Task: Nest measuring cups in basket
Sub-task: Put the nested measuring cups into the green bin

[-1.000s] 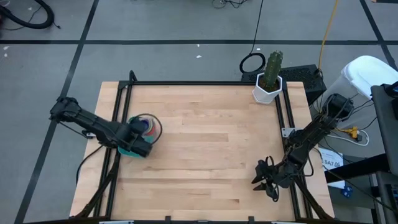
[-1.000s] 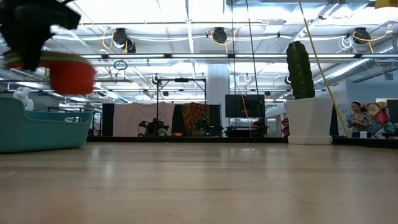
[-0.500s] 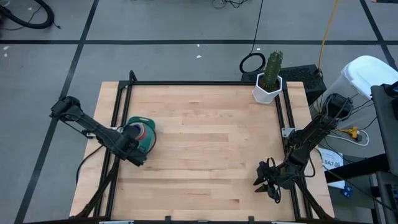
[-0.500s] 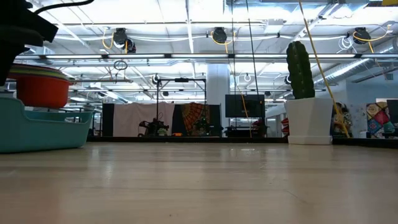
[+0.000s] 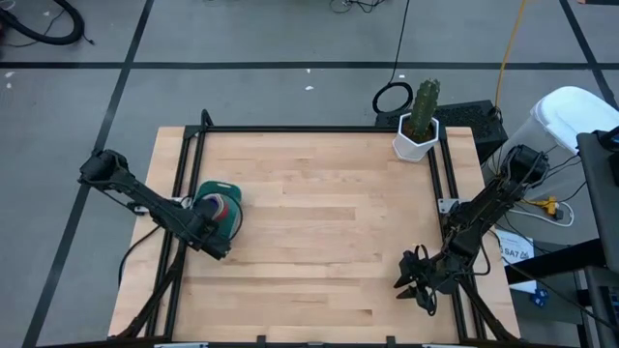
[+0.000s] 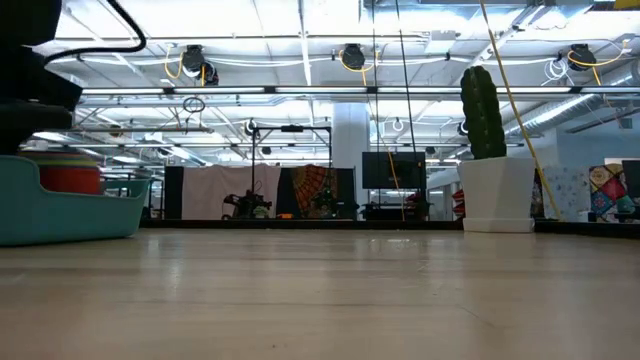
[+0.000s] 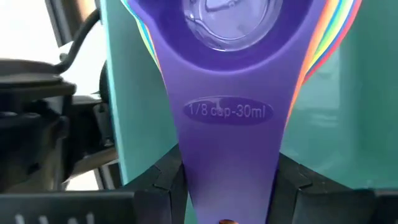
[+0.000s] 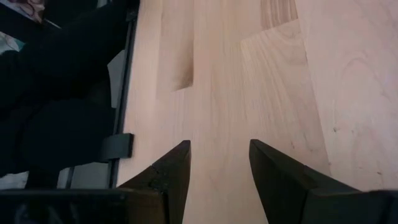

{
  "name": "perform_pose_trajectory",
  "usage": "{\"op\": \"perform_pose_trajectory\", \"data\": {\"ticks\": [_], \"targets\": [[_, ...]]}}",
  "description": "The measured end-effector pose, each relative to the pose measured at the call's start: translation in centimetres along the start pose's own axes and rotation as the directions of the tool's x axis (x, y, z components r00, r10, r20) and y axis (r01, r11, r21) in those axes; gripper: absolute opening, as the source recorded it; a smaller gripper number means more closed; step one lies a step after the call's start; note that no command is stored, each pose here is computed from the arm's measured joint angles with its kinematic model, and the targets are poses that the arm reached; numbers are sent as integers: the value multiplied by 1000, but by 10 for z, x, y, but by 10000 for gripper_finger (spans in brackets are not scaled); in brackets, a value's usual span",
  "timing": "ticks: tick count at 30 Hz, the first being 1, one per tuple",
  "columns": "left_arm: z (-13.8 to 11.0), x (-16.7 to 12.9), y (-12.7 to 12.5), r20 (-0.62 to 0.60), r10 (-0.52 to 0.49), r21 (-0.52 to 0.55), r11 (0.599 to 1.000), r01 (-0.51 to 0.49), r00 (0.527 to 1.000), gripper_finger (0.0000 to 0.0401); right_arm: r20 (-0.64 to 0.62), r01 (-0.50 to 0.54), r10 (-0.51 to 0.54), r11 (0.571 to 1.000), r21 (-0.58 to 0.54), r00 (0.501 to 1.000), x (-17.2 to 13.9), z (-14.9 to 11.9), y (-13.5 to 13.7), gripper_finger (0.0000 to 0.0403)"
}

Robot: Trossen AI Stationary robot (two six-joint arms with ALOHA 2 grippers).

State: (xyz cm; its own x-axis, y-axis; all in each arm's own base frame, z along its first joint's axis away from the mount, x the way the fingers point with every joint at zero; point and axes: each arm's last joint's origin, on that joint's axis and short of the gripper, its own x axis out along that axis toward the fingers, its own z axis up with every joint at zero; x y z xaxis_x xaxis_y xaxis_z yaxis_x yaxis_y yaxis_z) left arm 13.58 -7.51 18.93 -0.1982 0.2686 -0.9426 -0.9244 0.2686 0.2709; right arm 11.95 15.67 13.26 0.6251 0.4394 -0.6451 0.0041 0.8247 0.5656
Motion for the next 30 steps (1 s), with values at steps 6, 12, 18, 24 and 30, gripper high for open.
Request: {"op": "perform_pose_trajectory", "data": {"ticks": [6,12,18,24,30], "targets": [[3,-1,-1,10,-13,-30,999,14,1000,142,14,-27,27,1000,8,1000,0,1,3,155],[7,0,-2,-7,-10,-43,999,10,1000,142,14,-27,27,999,30,1000,0,1,2,155],[10,1,-4,-70,-2,-31,1000,0,998,142,16,-30,30,999,35,999,0,2,3,155],[14,1,-4,-97,4,-33,999,-7,995,150,15,-31,30,999,33,999,0,2,3,155],[16,2,-4,-116,7,-34,999,-11,993,199,10,-33,33,999,29,999,0,1,3,155]]}}
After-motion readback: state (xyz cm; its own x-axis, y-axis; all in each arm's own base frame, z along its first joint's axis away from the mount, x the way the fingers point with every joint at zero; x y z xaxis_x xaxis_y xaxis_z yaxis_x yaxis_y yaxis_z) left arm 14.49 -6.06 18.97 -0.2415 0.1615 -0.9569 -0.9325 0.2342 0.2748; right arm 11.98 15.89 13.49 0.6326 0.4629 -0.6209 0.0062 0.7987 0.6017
